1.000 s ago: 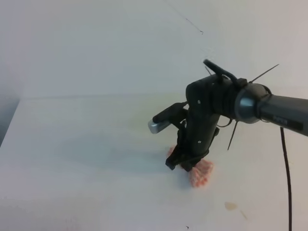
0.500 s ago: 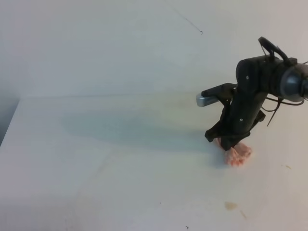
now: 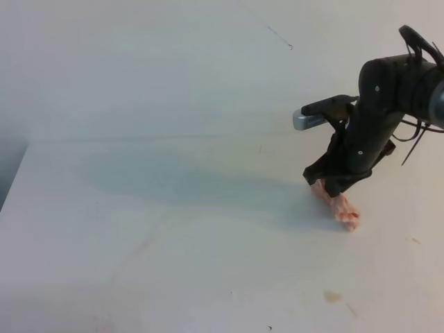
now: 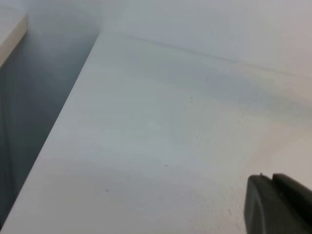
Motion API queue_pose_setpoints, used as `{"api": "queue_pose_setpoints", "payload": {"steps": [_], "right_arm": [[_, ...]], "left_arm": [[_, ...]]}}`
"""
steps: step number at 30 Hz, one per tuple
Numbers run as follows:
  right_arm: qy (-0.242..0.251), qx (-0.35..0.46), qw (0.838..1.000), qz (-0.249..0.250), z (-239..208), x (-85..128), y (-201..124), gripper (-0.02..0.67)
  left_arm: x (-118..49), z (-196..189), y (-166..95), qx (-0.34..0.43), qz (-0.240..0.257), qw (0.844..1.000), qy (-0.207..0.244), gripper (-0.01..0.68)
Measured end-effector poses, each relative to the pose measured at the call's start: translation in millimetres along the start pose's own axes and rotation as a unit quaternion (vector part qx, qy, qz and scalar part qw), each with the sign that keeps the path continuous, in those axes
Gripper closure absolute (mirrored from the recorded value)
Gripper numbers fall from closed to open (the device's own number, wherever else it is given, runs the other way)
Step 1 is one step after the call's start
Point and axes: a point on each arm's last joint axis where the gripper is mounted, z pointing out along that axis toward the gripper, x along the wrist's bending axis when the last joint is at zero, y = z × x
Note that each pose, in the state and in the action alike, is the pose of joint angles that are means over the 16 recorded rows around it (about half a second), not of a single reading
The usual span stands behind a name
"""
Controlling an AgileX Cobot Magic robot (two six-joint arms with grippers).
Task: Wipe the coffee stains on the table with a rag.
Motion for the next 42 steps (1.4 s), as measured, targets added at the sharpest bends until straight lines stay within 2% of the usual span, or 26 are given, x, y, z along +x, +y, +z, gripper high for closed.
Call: {"api": "queue_pose_setpoints", "payload": {"steps": [12, 15, 18, 21, 24, 32, 37, 42], "right_arm": [[0.036, -0.006, 0.999, 0.007, -11.1, 7.5, 0.6, 0.225], [0.044, -0.012, 0.999, 0.007, -17.4, 9.5, 1.1, 0.184], [0.054, -0.020, 0.998, 0.004, -25.8, 11.9, 1.6, 0.172], [0.067, -0.034, 0.997, 0.000, -38.9, 15.5, 2.4, 0.191], [0.081, -0.052, 0.995, -0.007, -57.0, 19.6, 2.8, 0.242], [0.104, -0.113, 0.988, -0.030, -118.1, 30.7, -4.7, 0.467], [0.102, -0.148, 0.983, -0.035, -154.1, 35.7, -22.9, 0.591], [0.091, -0.180, 0.979, -0.024, -180.9, 39.6, -52.6, 0.640]], "left_arm": [[0.0, 0.0, -0.1, 0.001, 0.000, 1.000, 0.000, 0.672], [0.0, 0.0, -0.1, 0.001, 0.000, 1.000, 0.000, 0.672], [0.0, 0.0, -0.1, 0.001, 0.000, 1.000, 0.000, 0.672], [0.0, 0.0, -0.1, 0.001, 0.000, 1.000, 0.000, 0.672], [0.0, 0.0, -0.1, 0.001, 0.000, 1.000, 0.000, 0.672], [0.0, 0.0, -0.1, 0.001, 0.000, 1.000, 0.000, 0.672], [0.0, 0.0, -0.1, 0.001, 0.000, 1.000, 0.000, 0.672], [0.0, 0.0, -0.1, 0.001, 0.000, 1.000, 0.000, 0.672]]}}
